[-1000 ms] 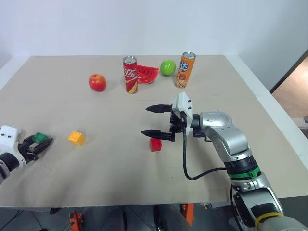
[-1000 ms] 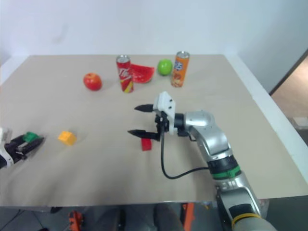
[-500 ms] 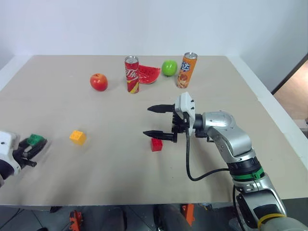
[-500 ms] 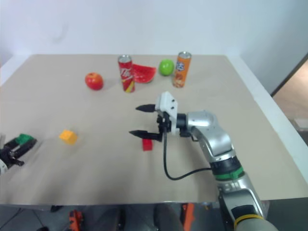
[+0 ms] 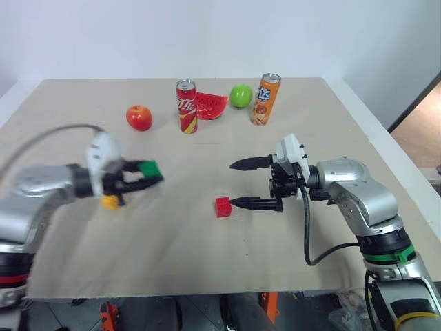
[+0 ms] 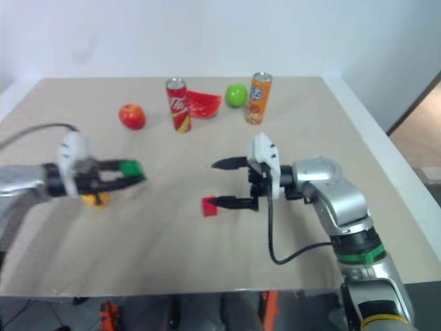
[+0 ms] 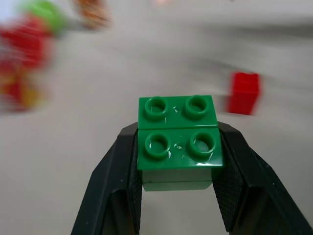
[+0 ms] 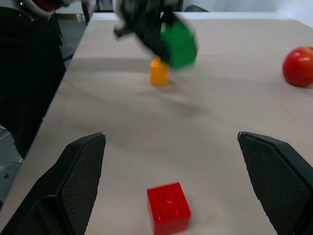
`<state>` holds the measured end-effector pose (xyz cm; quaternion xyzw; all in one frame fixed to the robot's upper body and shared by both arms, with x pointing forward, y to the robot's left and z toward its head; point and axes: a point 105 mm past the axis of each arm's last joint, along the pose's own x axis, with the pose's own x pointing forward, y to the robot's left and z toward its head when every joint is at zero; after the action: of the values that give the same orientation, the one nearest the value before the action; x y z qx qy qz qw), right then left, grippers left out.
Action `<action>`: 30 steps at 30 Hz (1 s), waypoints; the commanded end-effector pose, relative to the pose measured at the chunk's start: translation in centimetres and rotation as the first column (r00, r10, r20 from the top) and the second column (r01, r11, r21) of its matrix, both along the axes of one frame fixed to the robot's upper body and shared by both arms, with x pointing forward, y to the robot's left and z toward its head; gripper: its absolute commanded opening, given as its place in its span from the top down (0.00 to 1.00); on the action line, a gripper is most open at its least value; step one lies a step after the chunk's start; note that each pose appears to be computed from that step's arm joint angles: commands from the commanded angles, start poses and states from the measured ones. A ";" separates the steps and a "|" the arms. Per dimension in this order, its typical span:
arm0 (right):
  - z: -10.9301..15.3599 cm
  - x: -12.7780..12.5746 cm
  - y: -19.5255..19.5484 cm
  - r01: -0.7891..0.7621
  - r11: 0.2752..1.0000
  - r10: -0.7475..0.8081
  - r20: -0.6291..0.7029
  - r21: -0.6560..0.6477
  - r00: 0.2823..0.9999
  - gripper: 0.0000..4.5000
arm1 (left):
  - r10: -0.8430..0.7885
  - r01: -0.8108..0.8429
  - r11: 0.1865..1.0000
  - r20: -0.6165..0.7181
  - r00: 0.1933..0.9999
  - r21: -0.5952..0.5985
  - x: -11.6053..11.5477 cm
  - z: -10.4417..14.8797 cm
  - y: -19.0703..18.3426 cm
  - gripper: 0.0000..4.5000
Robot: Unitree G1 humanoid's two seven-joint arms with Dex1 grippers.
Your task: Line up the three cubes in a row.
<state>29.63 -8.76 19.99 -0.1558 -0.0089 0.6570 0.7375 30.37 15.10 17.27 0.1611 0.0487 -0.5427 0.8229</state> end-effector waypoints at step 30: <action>-1.0 0.0 -1.4 0.071 0.997 -0.072 0.050 0.018 0.996 0.00 | -0.236 0.244 0.963 -0.077 0.969 0.118 -1.2 -5.8 -5.4 0.70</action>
<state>29.93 -10.03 18.05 -0.1561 -0.0059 0.6271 0.7631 29.42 10.02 10.82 0.1961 0.0991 -0.6324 0.7428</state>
